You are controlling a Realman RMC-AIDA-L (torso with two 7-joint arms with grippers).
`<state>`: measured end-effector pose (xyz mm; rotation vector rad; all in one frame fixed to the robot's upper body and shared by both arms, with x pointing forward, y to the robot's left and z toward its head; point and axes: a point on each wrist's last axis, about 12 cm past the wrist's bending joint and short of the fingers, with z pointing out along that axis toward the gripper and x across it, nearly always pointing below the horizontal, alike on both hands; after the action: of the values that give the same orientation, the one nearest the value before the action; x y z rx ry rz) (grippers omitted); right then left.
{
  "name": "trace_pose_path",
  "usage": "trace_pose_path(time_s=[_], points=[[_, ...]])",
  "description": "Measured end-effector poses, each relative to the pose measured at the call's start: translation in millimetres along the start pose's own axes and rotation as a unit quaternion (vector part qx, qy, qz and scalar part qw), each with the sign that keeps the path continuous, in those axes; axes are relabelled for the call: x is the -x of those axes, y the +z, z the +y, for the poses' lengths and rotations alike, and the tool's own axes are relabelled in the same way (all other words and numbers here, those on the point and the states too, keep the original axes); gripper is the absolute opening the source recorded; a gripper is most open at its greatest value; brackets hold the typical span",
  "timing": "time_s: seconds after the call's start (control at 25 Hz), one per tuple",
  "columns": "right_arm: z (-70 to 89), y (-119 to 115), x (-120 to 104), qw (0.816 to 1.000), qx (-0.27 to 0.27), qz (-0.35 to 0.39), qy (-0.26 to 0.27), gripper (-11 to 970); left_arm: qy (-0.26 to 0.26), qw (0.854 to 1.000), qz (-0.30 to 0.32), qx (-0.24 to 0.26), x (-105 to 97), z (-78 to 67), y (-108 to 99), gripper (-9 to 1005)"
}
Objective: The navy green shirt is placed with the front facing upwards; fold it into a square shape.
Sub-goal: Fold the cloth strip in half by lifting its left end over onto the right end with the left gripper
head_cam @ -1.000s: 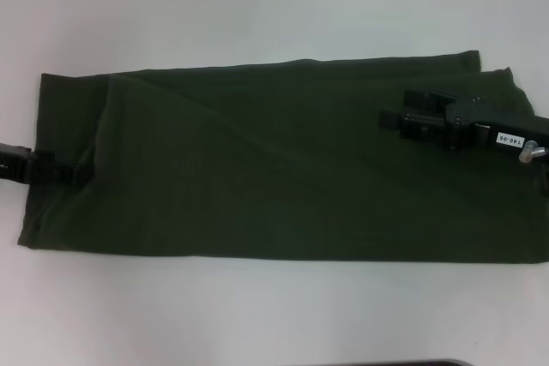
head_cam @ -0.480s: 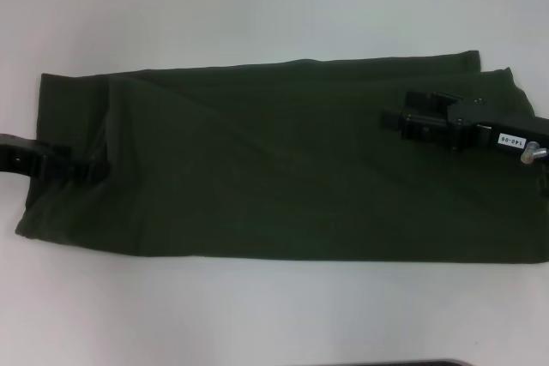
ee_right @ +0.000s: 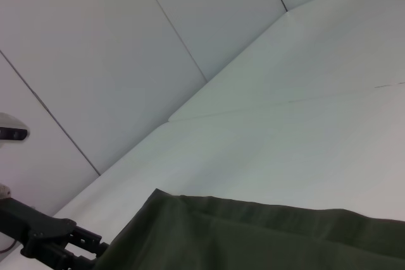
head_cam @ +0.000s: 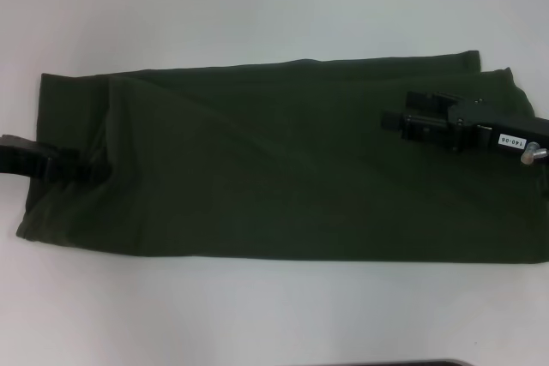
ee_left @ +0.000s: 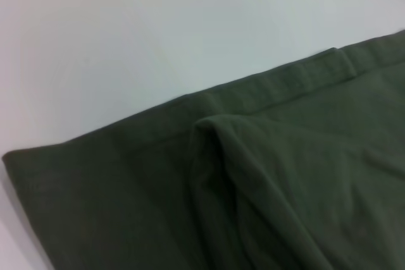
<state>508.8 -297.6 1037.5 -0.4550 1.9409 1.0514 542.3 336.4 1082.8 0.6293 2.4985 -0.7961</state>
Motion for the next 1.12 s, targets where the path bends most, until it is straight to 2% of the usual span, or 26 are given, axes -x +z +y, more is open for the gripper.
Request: trace_pose_path(time_s=[0.52,1.12], points=[[0.4,-0.6,-0.4,1.000,0.001,-0.001,0.001,917,-0.005,1.000,0.009,0.002,1.2,-0.2,2.0,654],[2.0,-7.8,-4.0,1.000,0.002,-0.014,0.010,915,-0.001,1.000,0.010,0.011,2.6,1.3,1.9,79]])
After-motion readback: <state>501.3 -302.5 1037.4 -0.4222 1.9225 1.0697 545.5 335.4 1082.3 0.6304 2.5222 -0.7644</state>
